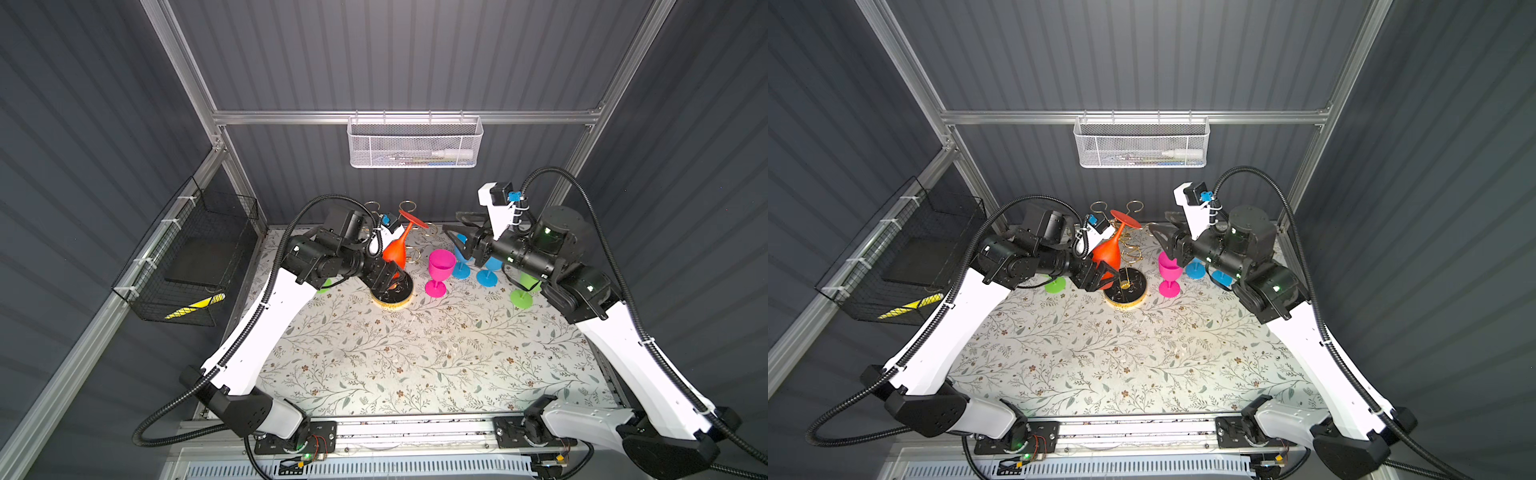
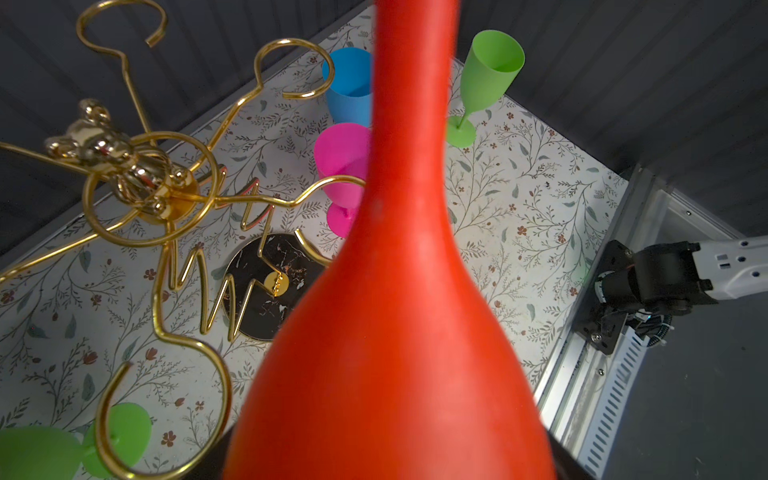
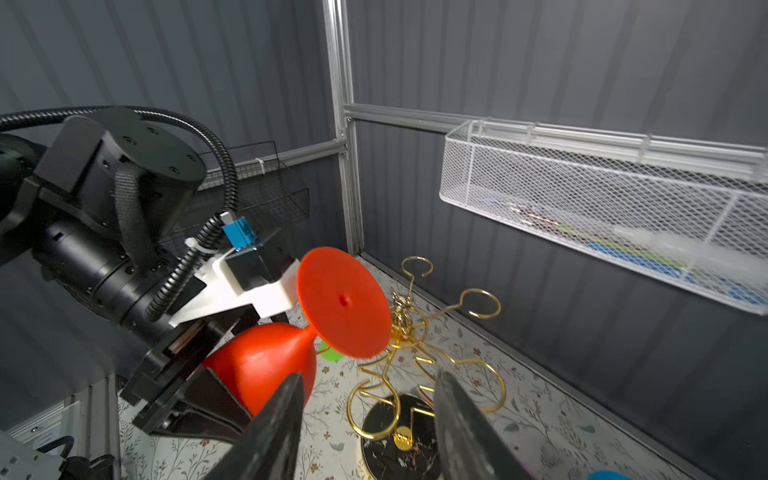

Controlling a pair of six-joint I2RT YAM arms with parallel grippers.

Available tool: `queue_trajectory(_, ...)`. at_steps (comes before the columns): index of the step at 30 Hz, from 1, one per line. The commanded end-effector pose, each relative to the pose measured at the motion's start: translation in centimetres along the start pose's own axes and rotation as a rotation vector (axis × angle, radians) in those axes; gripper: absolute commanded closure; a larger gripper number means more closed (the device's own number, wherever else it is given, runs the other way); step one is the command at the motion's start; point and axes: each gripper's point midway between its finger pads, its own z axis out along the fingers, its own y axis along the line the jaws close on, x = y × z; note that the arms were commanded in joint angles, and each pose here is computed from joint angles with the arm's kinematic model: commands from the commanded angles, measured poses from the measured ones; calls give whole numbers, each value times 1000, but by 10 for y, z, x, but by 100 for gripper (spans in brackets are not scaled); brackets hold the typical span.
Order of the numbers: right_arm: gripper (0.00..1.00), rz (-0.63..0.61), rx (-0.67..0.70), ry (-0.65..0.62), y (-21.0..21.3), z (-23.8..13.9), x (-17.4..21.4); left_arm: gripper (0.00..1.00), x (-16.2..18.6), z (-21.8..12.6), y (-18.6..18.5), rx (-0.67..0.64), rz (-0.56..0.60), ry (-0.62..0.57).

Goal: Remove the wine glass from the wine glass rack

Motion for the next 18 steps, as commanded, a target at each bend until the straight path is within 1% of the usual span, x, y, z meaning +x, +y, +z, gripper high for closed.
queue_trajectory(1, 46, -48, -99, -28, 16, 9, -1, 33, 9, -5, -8, 37, -19, 49)
queue_trajectory(9, 47, -51, -143, -19, 19, 32, 6, 33, 10, -1, -8, 48, -25, 76)
queue_trajectory(18, 48, -59, -120, 11, 11, 55, 17, 33, 8, -2, -8, 53, -18, 70)
